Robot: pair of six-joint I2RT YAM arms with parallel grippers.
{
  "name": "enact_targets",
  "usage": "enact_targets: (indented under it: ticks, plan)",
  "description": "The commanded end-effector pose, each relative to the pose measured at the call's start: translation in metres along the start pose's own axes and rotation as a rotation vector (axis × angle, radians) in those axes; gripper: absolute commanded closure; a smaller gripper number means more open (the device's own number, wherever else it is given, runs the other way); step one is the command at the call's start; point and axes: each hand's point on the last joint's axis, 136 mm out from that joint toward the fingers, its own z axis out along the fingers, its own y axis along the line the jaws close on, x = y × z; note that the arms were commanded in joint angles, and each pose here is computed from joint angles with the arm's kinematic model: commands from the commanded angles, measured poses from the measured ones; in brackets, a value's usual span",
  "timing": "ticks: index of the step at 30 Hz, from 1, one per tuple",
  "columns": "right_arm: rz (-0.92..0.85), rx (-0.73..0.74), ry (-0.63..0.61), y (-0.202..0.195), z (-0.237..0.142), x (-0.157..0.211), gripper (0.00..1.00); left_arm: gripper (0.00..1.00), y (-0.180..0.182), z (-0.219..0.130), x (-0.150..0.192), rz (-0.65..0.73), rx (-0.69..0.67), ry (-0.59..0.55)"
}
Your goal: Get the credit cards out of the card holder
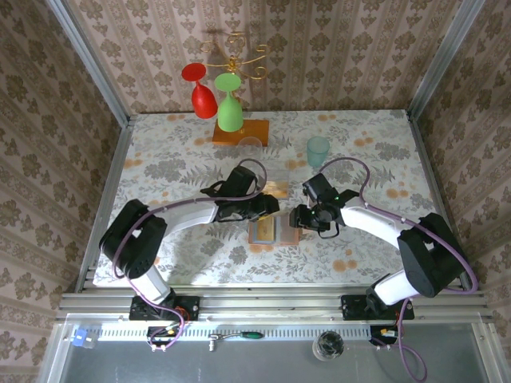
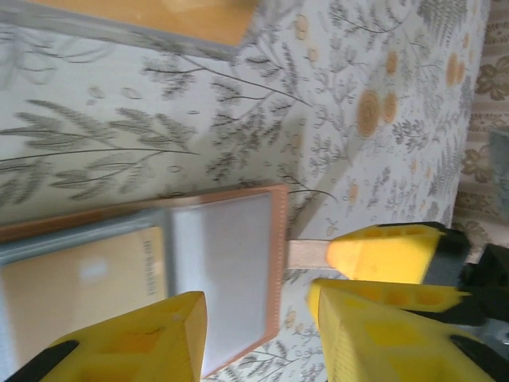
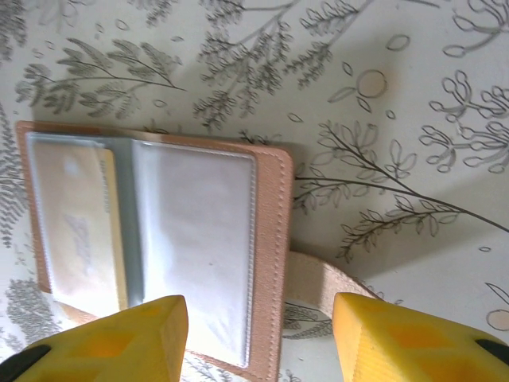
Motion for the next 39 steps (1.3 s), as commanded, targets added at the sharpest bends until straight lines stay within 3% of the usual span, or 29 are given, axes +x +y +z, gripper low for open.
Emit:
enact_targets:
  ticks: [1, 18, 39]
  plan:
    - [0.007, -0.042, -0.002, 0.017, -0.005, -0.007, 0.48, 0.60, 0.025, -0.009, 0.005, 0.001, -0.062, 0.002]
    - [-0.007, -0.113, 0.023, 0.059, 0.012, -0.007, 0.50, 0.74, 0.072, -0.007, 0.017, -0.046, -0.111, 0.059]
    - [0.018, -0.237, 0.105, 0.085, 0.045, 0.002, 0.58, 0.75, 0.095, -0.003, 0.030, -0.087, -0.150, 0.063]
